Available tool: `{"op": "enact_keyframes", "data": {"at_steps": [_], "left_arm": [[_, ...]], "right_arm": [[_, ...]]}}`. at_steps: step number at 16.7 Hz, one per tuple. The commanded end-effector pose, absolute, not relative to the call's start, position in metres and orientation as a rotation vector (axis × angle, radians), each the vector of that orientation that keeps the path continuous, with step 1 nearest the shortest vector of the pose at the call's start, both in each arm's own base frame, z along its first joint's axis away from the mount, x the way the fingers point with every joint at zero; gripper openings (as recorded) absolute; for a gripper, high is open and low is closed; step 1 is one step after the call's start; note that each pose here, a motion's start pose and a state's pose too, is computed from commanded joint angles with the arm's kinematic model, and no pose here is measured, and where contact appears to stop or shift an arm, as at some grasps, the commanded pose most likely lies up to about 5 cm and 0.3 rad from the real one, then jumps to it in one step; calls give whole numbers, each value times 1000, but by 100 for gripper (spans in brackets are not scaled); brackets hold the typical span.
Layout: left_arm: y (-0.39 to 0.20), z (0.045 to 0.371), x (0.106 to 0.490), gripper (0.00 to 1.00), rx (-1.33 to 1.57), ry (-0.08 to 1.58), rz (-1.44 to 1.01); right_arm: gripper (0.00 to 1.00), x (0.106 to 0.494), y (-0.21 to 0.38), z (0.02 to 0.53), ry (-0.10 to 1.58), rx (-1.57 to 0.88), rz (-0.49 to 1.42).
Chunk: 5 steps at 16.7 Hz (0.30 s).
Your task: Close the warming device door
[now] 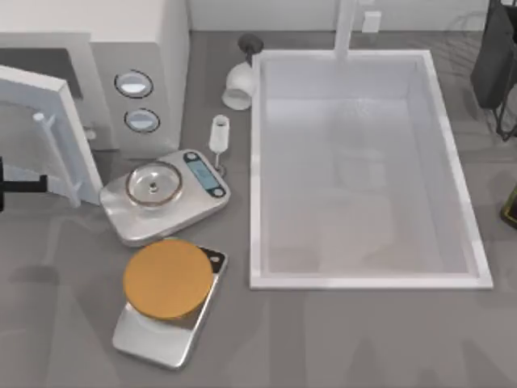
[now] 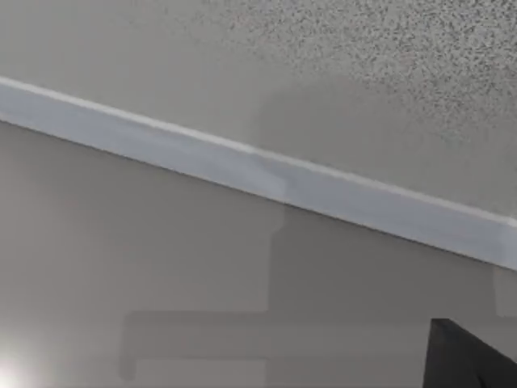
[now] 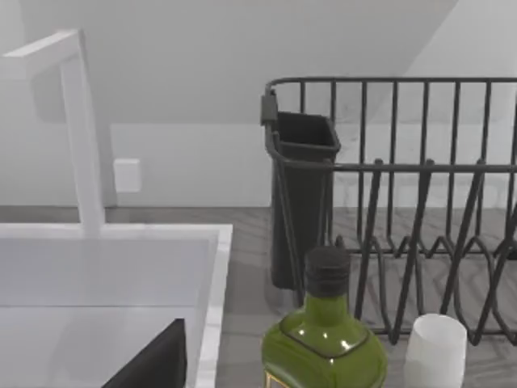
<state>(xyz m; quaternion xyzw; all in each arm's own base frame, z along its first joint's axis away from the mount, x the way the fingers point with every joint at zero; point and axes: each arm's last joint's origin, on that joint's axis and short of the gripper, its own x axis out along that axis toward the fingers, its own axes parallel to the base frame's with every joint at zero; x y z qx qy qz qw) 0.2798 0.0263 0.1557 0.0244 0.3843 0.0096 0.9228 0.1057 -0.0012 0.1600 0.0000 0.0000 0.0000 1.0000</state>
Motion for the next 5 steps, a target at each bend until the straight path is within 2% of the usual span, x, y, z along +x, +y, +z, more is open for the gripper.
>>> {"op": "enact_keyframes", "data": {"at_steps": [5], "left_arm": [[16,143,295,0,37,769,17]], "right_arm": [[100,106,-1,160,0,0,0]]}}
